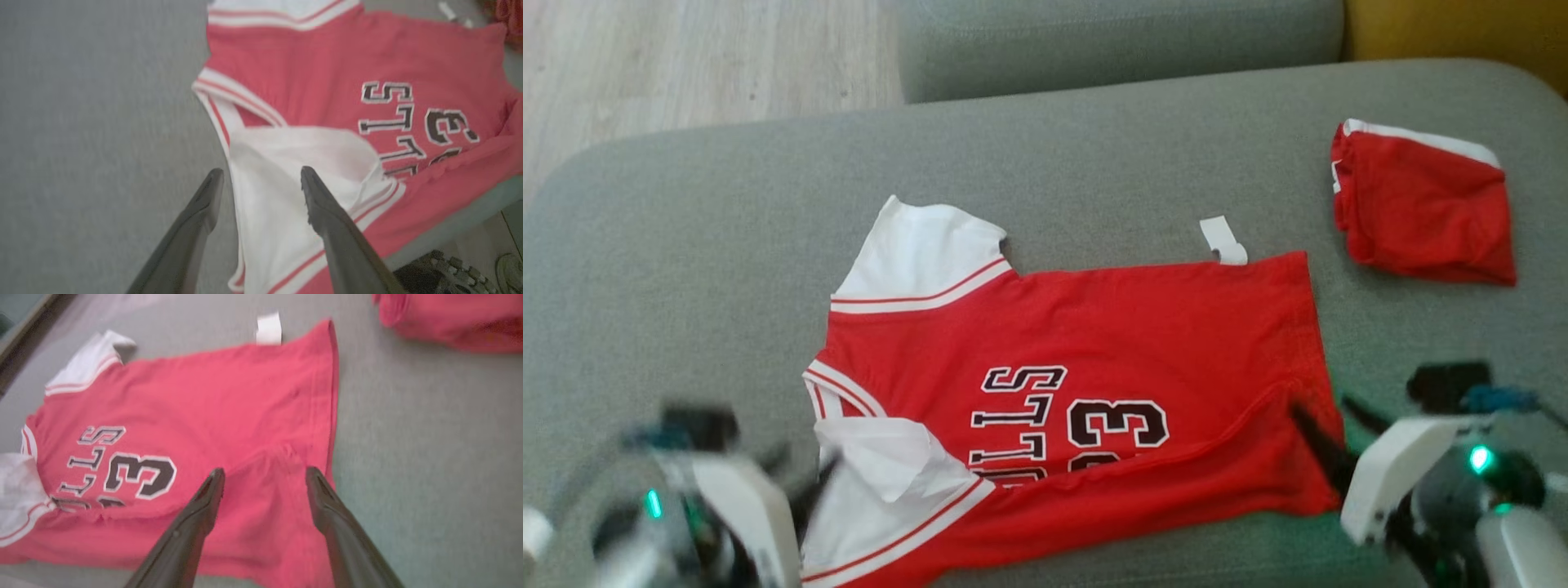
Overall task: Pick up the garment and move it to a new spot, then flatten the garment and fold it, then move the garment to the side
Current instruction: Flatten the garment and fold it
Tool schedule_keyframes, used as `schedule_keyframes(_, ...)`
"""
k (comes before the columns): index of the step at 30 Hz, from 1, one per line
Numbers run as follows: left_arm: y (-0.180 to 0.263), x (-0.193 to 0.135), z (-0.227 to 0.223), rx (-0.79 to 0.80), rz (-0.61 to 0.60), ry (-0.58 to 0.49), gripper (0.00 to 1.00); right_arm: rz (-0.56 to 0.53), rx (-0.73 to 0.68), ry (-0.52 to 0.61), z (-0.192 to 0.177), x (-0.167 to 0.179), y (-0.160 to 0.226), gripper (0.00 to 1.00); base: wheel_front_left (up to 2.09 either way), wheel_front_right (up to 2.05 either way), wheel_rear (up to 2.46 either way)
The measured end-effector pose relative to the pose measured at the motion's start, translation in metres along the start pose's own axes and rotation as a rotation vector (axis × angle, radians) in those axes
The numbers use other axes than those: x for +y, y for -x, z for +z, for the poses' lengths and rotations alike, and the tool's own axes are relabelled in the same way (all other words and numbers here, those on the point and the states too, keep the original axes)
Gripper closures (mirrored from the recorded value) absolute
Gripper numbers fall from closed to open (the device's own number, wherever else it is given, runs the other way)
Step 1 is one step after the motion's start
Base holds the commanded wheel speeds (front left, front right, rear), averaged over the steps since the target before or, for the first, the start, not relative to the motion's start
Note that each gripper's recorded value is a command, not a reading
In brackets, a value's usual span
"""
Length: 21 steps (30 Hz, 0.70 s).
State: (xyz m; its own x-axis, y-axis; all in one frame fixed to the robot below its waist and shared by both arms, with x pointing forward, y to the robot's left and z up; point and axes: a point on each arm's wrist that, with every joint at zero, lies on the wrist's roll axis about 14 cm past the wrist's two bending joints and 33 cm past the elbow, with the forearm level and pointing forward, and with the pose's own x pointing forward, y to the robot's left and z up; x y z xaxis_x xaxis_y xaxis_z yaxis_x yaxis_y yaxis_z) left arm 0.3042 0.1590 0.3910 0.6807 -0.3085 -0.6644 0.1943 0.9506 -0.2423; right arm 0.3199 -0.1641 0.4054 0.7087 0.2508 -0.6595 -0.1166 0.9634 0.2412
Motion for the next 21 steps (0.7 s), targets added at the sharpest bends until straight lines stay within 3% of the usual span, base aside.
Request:
schedule_keyframes(6,-0.016,-0.005,0.105,-0.165,-0.081,-0.131,0.00,-0.016,-0.173,0.039,0.066,-0.009,-0.011,0.00,0.00,0.00,0.00)
schedule_keyframes(9,-0.040,-0.015,0.137,-0.108,-0.163,-0.255,0.00,-0.027,-0.200,0.058,0.102,-0.015,-0.035,0.00,0.00,0.00,0.00)
schedule_keyframes(11,-0.057,-0.010,0.151,-0.082,-0.159,-0.271,0.00,-0.032,-0.195,0.058,0.113,-0.019,-0.050,0.00,0.00,0.00,0.00)
schedule_keyframes(21,-0.142,-0.003,0.162,0.094,-0.158,-0.293,0.00,-0.075,-0.007,0.083,0.093,-0.041,-0.115,0.00,0.00,0.00,0.00)
